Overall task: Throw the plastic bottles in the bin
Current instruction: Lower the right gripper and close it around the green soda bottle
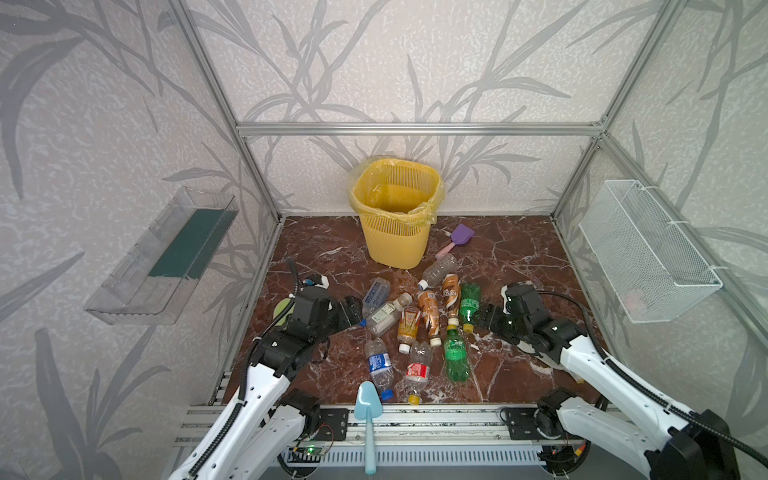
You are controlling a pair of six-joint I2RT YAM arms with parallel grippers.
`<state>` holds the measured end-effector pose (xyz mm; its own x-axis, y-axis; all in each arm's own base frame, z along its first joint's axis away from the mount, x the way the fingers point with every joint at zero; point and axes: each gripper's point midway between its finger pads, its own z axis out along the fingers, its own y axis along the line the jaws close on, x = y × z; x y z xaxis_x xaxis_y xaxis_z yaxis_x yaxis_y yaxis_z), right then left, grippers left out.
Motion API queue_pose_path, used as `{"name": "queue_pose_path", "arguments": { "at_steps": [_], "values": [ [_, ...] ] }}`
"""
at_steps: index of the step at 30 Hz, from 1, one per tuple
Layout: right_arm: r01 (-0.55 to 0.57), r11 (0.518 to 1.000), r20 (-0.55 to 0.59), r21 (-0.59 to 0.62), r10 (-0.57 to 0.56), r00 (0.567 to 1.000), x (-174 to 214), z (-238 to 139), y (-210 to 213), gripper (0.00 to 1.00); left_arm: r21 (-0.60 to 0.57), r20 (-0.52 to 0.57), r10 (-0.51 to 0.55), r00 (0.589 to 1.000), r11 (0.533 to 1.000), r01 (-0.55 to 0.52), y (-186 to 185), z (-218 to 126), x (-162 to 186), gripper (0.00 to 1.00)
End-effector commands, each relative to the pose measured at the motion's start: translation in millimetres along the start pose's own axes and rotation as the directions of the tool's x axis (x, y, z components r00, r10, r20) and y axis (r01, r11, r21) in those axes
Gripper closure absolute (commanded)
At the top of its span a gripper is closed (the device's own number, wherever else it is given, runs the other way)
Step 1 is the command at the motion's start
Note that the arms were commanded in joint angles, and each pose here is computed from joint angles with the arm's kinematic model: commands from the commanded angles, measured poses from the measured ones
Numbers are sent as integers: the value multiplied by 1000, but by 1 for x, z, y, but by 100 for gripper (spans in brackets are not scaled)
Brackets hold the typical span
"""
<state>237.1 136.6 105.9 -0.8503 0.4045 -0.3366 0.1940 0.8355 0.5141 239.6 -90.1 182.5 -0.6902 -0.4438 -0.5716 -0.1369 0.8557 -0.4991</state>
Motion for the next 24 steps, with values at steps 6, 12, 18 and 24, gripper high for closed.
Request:
{"name": "queue_pose_path", "arguments": {
  "at_steps": [6, 12, 18, 24],
  "values": [
    [122, 990, 15, 74, -123, 992, -23, 3, 7, 17, 2, -12, -18, 1000, 1000, 18, 1, 6, 3, 8],
    [160, 980, -19, 119, -159, 987, -41, 18, 15, 18, 0, -24, -20, 1000, 1000, 20, 2, 6, 6, 8],
    [173, 974, -45, 145, -169, 985, -59, 35, 16, 21, -10, -28, -23, 999, 1000, 23, 5, 4, 8, 8],
    [172, 971, -113, 163, -155, 981, -64, 55, 15, 24, -13, -34, -27, 999, 1000, 27, 7, 6, 11, 8]
  ]
}}
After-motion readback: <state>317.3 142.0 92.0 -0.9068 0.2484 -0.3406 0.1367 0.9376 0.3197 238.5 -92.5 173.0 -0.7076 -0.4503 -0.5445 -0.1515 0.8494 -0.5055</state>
